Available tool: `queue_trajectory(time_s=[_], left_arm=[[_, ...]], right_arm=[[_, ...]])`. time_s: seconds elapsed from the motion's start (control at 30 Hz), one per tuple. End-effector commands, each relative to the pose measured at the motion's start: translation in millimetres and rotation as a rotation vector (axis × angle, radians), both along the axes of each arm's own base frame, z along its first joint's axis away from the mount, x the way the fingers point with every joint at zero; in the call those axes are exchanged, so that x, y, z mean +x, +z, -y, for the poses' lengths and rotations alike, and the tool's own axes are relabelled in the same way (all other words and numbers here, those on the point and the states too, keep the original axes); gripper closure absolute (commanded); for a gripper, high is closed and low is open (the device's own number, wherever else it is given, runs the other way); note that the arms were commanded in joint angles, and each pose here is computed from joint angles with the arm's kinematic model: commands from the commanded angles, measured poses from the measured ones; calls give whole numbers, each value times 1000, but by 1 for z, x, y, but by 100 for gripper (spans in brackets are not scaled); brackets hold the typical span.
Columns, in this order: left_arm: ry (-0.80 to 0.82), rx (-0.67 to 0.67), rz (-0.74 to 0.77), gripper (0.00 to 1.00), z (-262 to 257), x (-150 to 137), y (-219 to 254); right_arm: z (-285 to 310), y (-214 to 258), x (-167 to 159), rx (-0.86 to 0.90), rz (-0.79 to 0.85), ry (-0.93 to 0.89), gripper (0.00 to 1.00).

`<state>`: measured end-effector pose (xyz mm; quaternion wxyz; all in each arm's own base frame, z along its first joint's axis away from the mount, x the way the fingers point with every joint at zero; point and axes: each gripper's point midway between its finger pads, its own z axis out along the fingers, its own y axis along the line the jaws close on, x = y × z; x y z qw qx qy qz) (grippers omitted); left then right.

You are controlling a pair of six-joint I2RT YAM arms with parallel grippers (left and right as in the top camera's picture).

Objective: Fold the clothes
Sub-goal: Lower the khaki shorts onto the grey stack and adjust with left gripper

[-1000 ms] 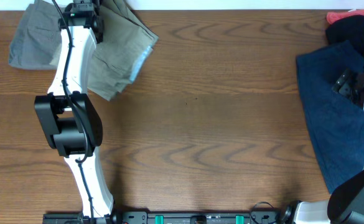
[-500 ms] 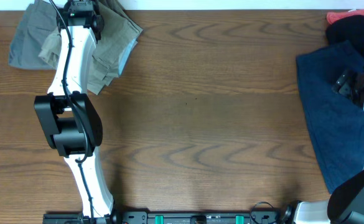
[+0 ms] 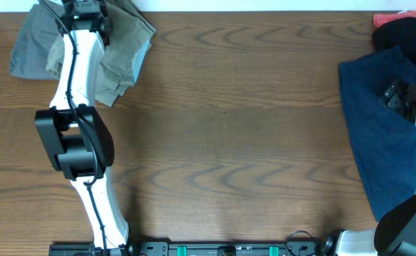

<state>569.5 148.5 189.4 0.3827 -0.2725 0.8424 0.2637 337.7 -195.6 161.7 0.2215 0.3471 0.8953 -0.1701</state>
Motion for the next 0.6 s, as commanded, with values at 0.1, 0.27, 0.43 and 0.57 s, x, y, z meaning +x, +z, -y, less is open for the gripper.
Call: queue_trajectory(time_s=[0.1,0.27,0.43,0.57], left_arm=[[132,-20,144,94,-34,-9,35],[153,-52,175,94,-42,-7,30],[133,-84,203,94,-46,1,24],[123,-109,195,94,-50,6,10]], right_arm=[[3,1,-1,-12,-3,-7,1],[3,1,-1,-12,-3,-7,1],[3,1,-1,-12,-3,-7,1],[3,1,-1,-12,-3,-7,1]])
